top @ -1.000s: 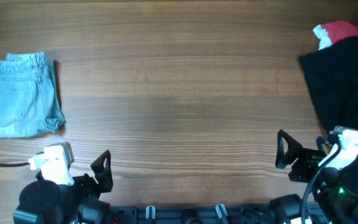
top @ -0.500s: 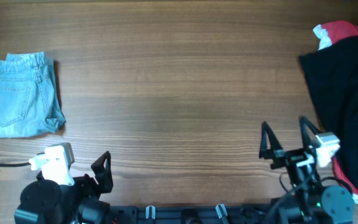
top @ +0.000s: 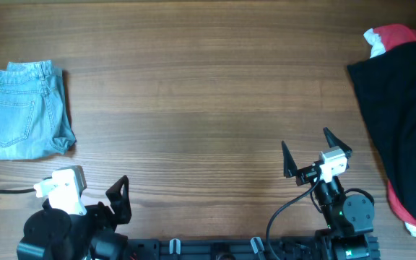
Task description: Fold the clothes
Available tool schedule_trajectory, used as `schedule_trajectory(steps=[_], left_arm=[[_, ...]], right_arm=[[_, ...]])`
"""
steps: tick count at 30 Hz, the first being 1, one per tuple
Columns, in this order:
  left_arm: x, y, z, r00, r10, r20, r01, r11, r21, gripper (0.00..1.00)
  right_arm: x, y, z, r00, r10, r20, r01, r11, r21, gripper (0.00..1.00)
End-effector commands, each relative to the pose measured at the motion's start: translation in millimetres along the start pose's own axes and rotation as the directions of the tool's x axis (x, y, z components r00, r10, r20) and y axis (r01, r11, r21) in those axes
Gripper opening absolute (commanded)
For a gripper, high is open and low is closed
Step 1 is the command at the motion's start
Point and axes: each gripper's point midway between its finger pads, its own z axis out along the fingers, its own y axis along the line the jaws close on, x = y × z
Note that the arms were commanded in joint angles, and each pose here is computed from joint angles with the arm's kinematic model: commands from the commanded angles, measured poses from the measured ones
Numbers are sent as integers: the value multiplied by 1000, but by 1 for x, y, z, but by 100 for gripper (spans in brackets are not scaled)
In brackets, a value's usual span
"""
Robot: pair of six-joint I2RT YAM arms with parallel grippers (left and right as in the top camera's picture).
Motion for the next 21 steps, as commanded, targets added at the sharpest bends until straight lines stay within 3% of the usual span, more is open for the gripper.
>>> schedule_trajectory(steps=[1,21], left_arm=[[-1,1,-1,1000,14,11,-14,1000,-5,100],[-1,2,-2,1000,13,17,-13,1000,-3,100]], right_arm=[[-3,-1,-1,1000,-28,14,28,1000,3,99],[-3,-1,-1,1000,-28,12,28,1000,3,100]])
